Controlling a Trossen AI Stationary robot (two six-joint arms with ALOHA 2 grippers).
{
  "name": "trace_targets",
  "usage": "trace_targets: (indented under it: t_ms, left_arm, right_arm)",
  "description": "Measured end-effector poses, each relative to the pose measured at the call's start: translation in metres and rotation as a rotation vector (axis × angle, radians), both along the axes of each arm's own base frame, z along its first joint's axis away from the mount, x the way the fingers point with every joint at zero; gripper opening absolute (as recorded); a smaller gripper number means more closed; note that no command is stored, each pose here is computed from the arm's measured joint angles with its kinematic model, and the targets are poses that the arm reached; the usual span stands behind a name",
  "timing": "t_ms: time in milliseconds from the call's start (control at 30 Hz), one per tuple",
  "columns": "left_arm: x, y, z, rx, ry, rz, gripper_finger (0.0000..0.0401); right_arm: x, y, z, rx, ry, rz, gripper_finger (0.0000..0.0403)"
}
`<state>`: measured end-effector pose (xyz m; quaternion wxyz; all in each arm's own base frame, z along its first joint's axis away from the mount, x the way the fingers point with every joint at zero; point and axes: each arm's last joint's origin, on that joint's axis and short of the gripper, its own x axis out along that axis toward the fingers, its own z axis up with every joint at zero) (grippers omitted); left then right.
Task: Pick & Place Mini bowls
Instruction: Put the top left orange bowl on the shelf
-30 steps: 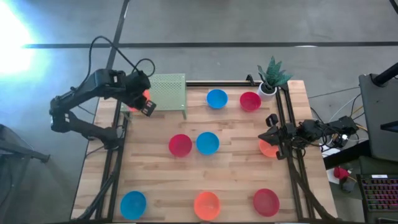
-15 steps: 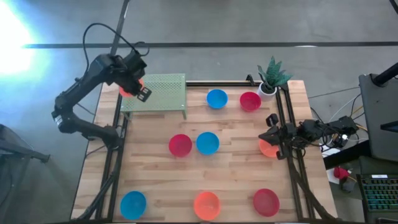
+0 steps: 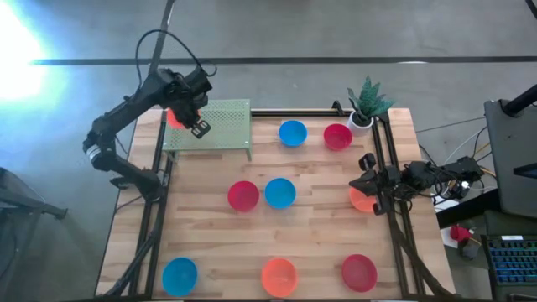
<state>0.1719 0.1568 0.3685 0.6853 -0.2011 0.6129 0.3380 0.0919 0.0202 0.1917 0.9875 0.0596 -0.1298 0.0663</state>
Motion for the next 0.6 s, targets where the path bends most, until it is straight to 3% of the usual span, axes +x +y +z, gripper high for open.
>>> trace_targets:
  t_ms: [300,600]
  left_arm:
    - [0.014,0.017,-0.021,-0.06,0.062,0.041,0.0]
    - [0.005,0.02,-0.052,-0.146,0.159,0.077,0.0]
  right_arm:
    - [0.0,0.0,0.0,0.009,-0.002,0.003,0.0008]
    - [0.0,0.0,0.0,0.008,-0.002,0.002,0.0008]
